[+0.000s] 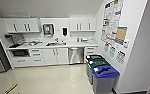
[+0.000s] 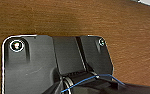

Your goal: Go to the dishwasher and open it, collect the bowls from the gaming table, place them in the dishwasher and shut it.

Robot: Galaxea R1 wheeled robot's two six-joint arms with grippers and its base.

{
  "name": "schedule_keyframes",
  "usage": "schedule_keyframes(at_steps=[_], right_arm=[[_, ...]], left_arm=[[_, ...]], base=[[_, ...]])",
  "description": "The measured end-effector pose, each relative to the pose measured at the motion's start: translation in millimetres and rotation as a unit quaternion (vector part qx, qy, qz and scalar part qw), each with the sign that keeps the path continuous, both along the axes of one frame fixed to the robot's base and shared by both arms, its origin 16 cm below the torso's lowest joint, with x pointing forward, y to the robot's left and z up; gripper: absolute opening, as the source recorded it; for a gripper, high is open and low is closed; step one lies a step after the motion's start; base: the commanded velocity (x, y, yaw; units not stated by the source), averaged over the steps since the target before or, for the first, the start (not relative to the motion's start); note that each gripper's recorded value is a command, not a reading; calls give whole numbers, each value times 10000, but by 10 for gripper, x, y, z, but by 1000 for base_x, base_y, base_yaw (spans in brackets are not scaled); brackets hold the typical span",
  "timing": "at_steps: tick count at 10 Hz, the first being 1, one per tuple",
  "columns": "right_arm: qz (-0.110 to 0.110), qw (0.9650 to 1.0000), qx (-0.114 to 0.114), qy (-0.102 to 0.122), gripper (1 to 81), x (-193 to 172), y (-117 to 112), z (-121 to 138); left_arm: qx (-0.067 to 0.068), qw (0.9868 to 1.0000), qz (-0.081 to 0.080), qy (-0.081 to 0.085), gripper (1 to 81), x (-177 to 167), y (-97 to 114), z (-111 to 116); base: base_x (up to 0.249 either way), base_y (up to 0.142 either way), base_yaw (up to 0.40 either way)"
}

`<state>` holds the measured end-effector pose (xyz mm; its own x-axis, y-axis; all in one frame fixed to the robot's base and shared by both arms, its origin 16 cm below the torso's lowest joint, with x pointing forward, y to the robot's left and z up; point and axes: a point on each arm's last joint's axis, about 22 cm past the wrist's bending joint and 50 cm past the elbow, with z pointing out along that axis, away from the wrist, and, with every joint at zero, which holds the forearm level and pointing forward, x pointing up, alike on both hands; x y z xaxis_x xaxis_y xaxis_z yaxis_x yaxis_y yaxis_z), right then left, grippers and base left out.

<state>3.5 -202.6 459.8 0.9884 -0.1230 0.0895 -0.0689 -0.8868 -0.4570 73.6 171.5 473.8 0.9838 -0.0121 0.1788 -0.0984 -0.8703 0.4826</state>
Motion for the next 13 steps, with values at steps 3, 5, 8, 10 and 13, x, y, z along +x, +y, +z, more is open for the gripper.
schedule_keyframes(at_steps=[3, 5, 8, 10, 13], right_arm=[[4, 10000, 0, 2, 811, -3, 0, 0], [4, 10000, 17, 1, 811, 0, 26, 2], [3, 10000, 9, -4, 811, 5, 14, 2], [5, 10000, 22, -1, 811, 2, 32, 3], [7, 10000, 19, 0, 811, 1, 27, 3]], left_arm=[[0, 10000, 0, -2, 811, -1, 0, 0], [13, 10000, 4, -11, 811, 14, 20, 0], [15, 10000, 4, -13, 811, 16, 23, 0], [27, 10000, 6, -9, 811, 12, 42, -3], [13, 10000, 4, -11, 811, 14, 20, 0]], base=[[222, 0, 0], [222, 0, 0], [214, 0, 0], [197, 0, 0], [191, 0, 0]])
